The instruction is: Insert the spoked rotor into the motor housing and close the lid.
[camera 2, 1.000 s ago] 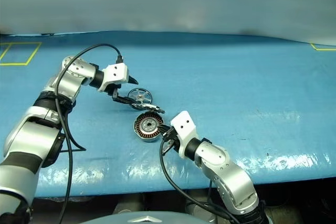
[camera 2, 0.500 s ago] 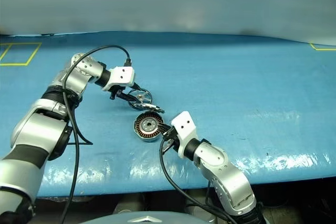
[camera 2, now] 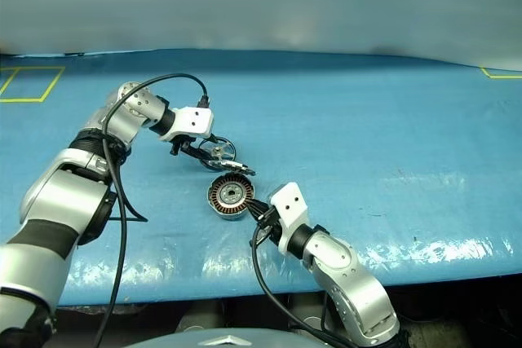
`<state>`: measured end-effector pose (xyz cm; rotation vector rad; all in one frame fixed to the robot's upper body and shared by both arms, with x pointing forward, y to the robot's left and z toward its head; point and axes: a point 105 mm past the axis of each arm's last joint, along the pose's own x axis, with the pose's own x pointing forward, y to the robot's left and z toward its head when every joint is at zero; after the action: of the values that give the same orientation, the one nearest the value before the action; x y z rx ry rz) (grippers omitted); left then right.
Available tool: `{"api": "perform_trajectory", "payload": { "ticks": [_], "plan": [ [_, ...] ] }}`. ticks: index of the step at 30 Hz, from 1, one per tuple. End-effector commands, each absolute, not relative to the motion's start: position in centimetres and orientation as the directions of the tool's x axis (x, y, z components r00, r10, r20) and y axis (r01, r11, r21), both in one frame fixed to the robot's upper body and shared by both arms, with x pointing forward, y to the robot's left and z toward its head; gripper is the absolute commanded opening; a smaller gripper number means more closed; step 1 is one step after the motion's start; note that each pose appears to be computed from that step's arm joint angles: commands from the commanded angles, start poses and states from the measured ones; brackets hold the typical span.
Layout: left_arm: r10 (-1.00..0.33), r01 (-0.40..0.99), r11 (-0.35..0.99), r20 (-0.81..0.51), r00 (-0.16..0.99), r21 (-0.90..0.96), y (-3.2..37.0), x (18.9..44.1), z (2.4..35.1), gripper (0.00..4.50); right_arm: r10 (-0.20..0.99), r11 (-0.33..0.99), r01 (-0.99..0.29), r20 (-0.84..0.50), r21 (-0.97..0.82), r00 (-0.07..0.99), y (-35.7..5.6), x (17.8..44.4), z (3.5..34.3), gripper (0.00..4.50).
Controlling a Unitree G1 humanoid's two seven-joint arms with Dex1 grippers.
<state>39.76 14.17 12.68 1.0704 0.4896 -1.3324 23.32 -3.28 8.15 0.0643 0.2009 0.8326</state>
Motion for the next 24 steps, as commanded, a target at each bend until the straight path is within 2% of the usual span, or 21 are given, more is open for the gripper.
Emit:
{"api": "perform_trajectory", "payload": {
  "ticks": [1,8,15,17,24],
  "plan": [
    [-0.540,0.913,-0.127,-0.799,0.264,0.387,13.5,40.3,14.0,2.24,0.742,0.671,-0.731,-0.104,0.125,0.662,-3.3,23.4,9.1,0.00],
    [-0.505,0.912,-0.151,-0.823,0.260,0.380,13.1,40.4,13.0,2.24,0.733,0.680,-0.722,-0.101,0.127,0.673,-3.3,23.4,9.1,0.00],
    [-0.486,0.921,-0.114,-0.830,0.274,0.372,13.3,40.6,12.5,2.24,0.722,0.692,-0.710,-0.103,0.130,0.684,-3.3,23.4,9.0,0.00],
    [-0.506,0.917,-0.092,-0.811,0.293,0.389,13.0,40.9,12.8,2.61,0.719,0.695,-0.707,-0.107,0.131,0.686,-3.4,23.4,8.9,0.00],
    [-0.525,0.913,-0.068,-0.793,0.311,0.403,12.9,41.1,13.1,2.61,0.722,0.692,-0.710,-0.112,0.129,0.683,-3.3,23.3,8.8,0.00]
  ]
}}
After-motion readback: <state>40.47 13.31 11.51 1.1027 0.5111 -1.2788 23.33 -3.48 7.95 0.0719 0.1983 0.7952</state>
